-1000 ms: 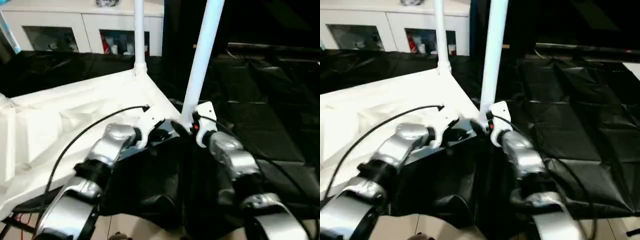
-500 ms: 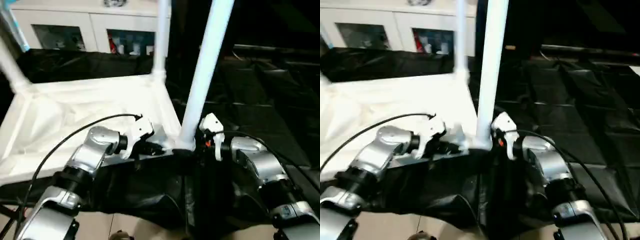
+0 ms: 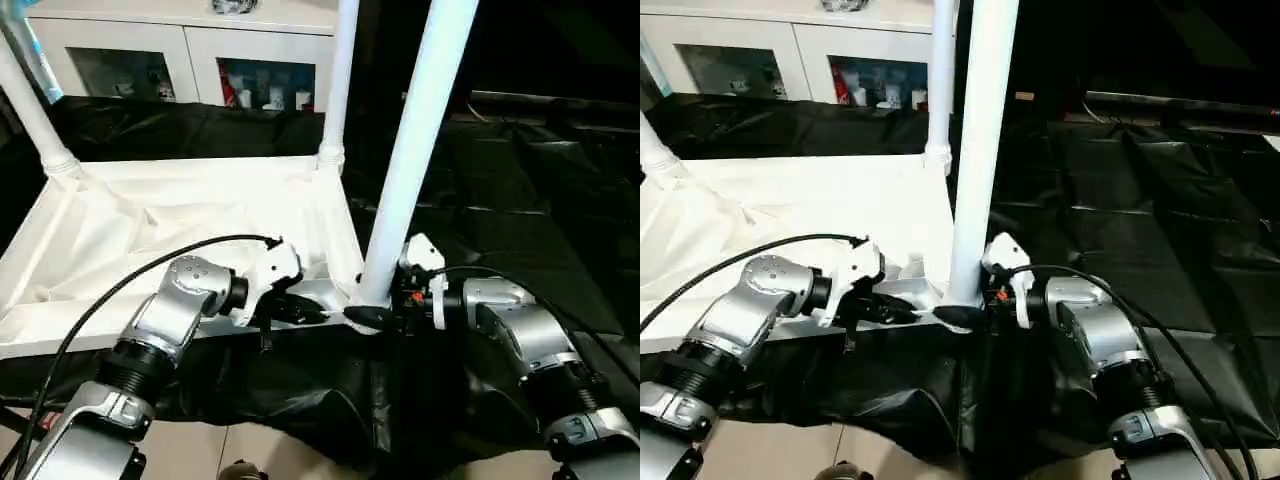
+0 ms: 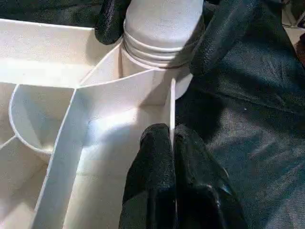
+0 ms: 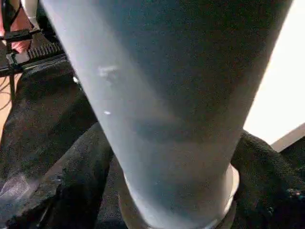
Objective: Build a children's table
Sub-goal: Rotate leg to tighten
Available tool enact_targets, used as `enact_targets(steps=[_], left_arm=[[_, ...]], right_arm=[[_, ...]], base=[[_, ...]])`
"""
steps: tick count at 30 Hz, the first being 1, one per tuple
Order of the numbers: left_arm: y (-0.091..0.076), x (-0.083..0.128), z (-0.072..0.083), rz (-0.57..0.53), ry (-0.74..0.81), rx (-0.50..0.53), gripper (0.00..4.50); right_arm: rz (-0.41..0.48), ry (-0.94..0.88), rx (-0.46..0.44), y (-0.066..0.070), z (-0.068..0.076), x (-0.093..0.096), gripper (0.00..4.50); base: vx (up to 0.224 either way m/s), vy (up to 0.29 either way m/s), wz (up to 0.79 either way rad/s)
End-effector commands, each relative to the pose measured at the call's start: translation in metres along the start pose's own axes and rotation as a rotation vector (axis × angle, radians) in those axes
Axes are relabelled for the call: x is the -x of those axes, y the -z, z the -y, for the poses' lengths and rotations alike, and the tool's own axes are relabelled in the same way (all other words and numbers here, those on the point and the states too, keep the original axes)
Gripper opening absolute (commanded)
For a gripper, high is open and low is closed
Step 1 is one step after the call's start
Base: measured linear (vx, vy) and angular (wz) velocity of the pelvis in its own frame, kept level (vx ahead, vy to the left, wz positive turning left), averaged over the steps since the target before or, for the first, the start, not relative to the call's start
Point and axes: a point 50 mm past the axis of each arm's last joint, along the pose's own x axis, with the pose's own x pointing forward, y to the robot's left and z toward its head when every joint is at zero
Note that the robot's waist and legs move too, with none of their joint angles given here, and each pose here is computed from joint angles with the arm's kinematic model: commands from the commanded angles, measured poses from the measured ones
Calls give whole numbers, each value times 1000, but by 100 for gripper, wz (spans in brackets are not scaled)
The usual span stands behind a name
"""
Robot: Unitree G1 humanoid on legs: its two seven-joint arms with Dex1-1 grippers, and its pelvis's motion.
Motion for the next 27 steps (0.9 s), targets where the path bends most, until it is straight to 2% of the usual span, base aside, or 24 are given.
enact_targets(steps=[1,2,3,7,10,13,15,18,19,20,21,27], left_arm=[[-22,-8,-1,93,1,-45,0],[-22,-9,-2,94,-14,-41,0],[-23,-10,-6,101,-49,-29,0],[-30,-18,-15,119,-147,-1,0],[-41,-30,-27,136,-277,34,0],[-48,-37,-33,152,-346,66,0],[-62,-48,-37,183,-403,81,0],[-67,-54,-35,200,-393,70,0],[-68,-55,-34,202,-384,58,0],[-69,-56,-34,203,-378,49,0],[-67,-55,-30,207,-340,21,0],[-60,-50,-21,218,-234,-21,0]], right_arm=[[-13,-2,-14,4,-4,-7,325],[-17,14,-17,5,-4,-9,325],[-20,62,-25,8,-2,-12,295],[-10,218,-71,12,3,-25,282],[-6,481,-160,15,15,-41,272],[-5,604,-230,16,20,-46,272],[21,695,-281,11,23,-56,272],[56,675,-238,2,20,-64,272],[82,645,-220,-2,18,-67,328],[99,627,-216,-5,17,-69,342],[134,572,-216,-9,14,-71,343],[166,471,-169,-14,13,-64,394]], base=[[0,0,0],[0,0,0],[0,0,0],[0,0,0],[0,0,0],[0,0,0],[0,0,0],[0,0,0],[0,0,0],[0,0,0],[0,0,0],[0,0,0]])
